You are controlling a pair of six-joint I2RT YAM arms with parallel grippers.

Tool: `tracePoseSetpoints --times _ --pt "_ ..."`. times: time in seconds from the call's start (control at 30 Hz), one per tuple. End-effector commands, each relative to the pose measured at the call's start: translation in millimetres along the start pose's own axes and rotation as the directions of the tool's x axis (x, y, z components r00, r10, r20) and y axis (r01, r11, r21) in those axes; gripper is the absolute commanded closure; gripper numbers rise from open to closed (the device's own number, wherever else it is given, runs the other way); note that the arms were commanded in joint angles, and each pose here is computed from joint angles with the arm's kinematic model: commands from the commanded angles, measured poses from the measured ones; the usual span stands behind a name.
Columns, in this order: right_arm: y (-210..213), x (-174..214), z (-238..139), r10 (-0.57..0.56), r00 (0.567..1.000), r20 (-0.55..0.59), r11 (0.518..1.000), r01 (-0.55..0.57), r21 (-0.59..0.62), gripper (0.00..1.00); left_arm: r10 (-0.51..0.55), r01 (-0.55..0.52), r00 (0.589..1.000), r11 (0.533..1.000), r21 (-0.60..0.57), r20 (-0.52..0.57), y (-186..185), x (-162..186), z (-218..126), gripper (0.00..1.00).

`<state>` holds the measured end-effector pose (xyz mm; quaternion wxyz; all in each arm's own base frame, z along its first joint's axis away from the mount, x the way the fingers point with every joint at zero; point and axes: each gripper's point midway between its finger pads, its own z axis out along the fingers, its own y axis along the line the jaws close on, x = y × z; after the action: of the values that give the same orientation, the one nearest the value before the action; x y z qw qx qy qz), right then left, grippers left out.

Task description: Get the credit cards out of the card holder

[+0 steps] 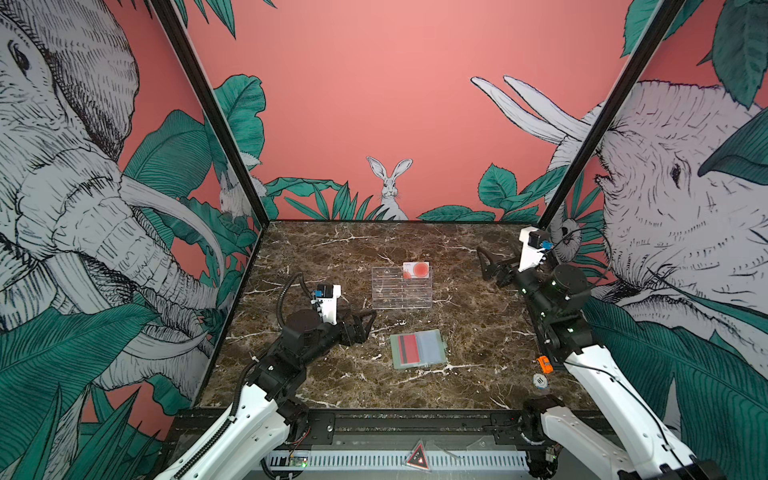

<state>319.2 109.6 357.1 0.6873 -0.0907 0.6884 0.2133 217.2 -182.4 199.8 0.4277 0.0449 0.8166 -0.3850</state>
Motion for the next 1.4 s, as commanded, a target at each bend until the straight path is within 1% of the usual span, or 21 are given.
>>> tracePoseSetpoints --times 0.0,0.07,0.13,0.2,0.3,0.4,0.5,0.63,0.73,0.87,0.93,1.03,1.13,1.23,1.37 --pt "-12.6 5.0 -13.8 0.126 0.992 0.011 0.99 -0.127 0.06 0.02 -0.068 0.068 0.998 0.998 0.011 0.0 1.1 2.5 3.8 0.01" --pt "-19.7 13.4 -22.3 0.155 0.988 -0.008 0.983 -0.153 0.103 0.02 -0.087 0.087 0.996 0.996 -0.003 -0.018 6.2 8.5 7.3 0.01" --pt "-21.0 18.5 -29.9 0.172 0.985 0.002 0.98 -0.171 0.104 0.02 -0.127 0.127 0.992 0.992 -0.013 -0.024 11.8 15.0 10.6 0.01" --pt "-22.5 24.0 -36.6 0.198 0.98 0.014 0.974 -0.198 0.109 0.02 -0.158 0.158 0.987 0.987 0.013 -0.025 12.3 20.5 14.6 0.01" --pt "-25.4 43.5 -41.9 0.241 0.969 -0.05 0.963 -0.232 0.138 0.02 -0.213 0.213 0.976 0.977 0.0 -0.042 20.3 31.4 19.1 0.01" --pt "-23.3 65.8 -43.3 0.294 0.948 -0.121 0.951 -0.277 0.139 0.02 -0.271 0.271 0.96 0.963 -0.016 -0.069 27.5 43.8 23.8 0.01" --pt "-14.6 88.3 -41.9 0.346 0.915 -0.208 0.938 -0.329 0.11 0.02 -0.301 0.3 0.947 0.954 -0.024 -0.111 30.0 54.9 26.6 0.02" --pt "-0.1 119.9 -39.8 0.419 0.847 -0.327 0.904 -0.421 0.068 0.04 -0.355 0.352 0.922 0.935 -0.047 -0.154 35.7 70.5 29.8 0.02" --pt "4.6 143.8 -41.5 0.447 0.792 -0.416 0.886 -0.456 0.083 0.05 -0.398 0.395 0.9 0.917 -0.054 -0.178 39.2 80.6 32.3 0.04" --pt "11.4 169.4 -45.7 0.468 0.735 -0.49 0.865 -0.495 0.083 0.06 -0.441 0.446 0.871 0.895 -0.03 -0.214 35.8 89.9 36.4 0.08" --pt "18.3 178.2 -46.0 0.478 0.709 -0.518 0.851 -0.52 0.074 0.07 -0.441 0.451 0.863 0.893 -0.018 -0.246 32.3 94.7 38.9 0.11" --pt "27.0 203.7 -47.1 0.458 0.671 -0.583 0.858 -0.506 0.091 0.07 -0.431 0.444 0.85 0.895 -0.025 -0.303 30.6 104.8 44.3 0.16" --pt "41.5 222.8 -46.3 0.412 0.635 -0.654 0.873 -0.48 0.085 0.1 -0.442 0.469 0.834 0.883 0.003 -0.33 25.0 108.8 50.6 0.18" --pt "60.5 233.2 -41.8 0.378 0.619 -0.688 0.88 -0.471 0.06 0.11 -0.435 0.462 0.829 0.887 -0.009 -0.351 24.9 113.9 54.5 0.17" --pt "75.2 252.0 -36.4 0.37 0.577 -0.728 0.876 -0.478 0.066 0.15 -0.412 0.444 0.826 0.896 -0.006 -0.385 20.1 119.9 59.5 0.17"
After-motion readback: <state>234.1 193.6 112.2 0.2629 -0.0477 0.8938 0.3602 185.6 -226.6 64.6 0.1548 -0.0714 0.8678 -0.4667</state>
